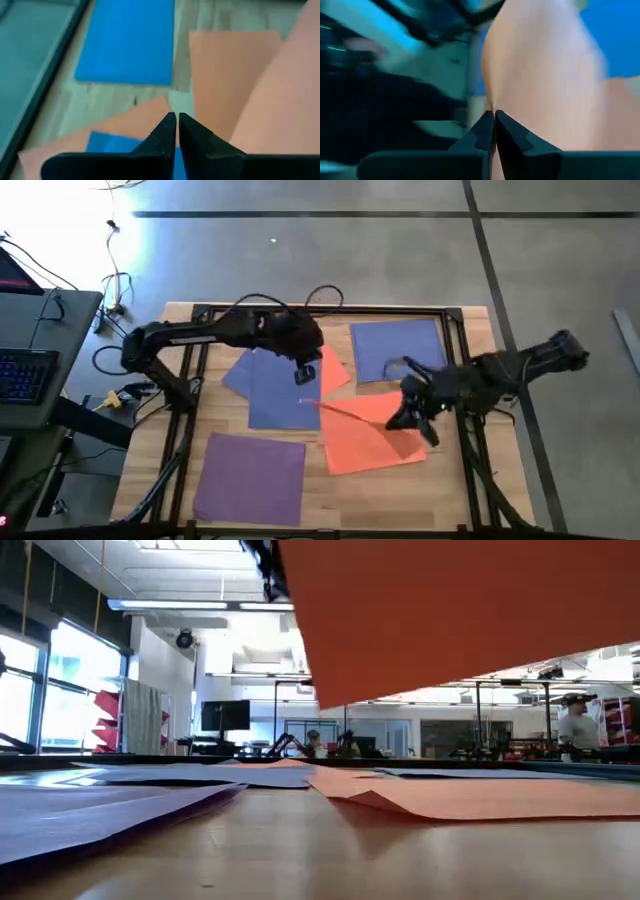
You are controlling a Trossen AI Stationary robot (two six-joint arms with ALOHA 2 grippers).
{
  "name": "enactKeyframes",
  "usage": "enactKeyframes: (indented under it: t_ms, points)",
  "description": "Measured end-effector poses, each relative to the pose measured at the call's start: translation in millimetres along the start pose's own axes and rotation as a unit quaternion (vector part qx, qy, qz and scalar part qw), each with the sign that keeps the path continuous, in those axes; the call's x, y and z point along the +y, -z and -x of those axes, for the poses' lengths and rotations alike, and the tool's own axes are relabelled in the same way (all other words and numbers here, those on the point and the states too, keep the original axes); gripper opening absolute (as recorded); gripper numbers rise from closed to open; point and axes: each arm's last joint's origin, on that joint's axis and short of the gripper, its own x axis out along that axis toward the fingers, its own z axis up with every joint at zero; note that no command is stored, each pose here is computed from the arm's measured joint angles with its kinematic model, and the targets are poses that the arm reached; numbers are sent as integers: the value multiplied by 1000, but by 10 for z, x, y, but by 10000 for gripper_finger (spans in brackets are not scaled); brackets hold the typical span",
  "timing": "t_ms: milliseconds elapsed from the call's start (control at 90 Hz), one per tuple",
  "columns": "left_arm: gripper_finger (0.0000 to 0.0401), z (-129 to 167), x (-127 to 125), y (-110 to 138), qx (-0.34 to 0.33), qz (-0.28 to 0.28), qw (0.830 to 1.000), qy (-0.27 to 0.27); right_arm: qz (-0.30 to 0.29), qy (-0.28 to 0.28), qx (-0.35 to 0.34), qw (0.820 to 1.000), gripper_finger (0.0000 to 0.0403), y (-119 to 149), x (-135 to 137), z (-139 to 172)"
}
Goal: Organize paper
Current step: Stack the orange colored paper on top of the orange colored paper
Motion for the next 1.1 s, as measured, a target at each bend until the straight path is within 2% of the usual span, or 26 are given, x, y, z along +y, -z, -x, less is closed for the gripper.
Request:
enactKeyframes:
  t_ms: [89, 144, 189, 256, 300, 344, 400, 544, 622, 711, 967, 1100]
  points:
    - [0, 105, 5, -46, -29, 0, 1000, 0, -67, -64, -23, 995, 0, 136, -344, -28]
    - [0, 131, 7, -59, -37, 1, 999, -2, -119, -113, -49, 985, 0, 192, -548, -77]
    - [0, 132, 7, -58, -37, 7, 999, -2, -146, -173, -85, 970, 0, 188, -632, -84]
    - [0, 127, 7, -48, -31, 16, 999, -2, -183, -264, -134, 938, 0, 157, -647, -41]
    - [0, 127, 7, -41, -28, 19, 999, -1, -208, -303, -138, 920, 0, 168, -666, -39]
    - [0, 115, 6, -39, -26, 21, 999, -2, -225, -323, -123, 911, 0, 212, -702, -57]
    - [0, 110, 6, -40, -26, 24, 999, -2, -252, -304, -103, 913, 0, 281, -807, -115]
    - [0, 108, 6, -41, -27, 26, 999, -2, -346, -175, -34, 921, 0, 622, -1294, -279]
    - [0, 107, 7, -43, -28, 26, 999, -2, -372, -132, -37, 918, 0, 766, -1522, -273]
    - [0, 107, 7, -42, -27, 27, 999, -2, -388, -106, -52, 914, 0, 855, -1684, -227]
    - [0, 107, -3, -41, -26, 41, 999, -1, -414, -58, 5, 908, 0, 1032, -1945, -138]
    - [0, 108, -10, -41, -27, 48, 999, 1, -395, -46, -17, 918, 0, 951, -1991, -81]
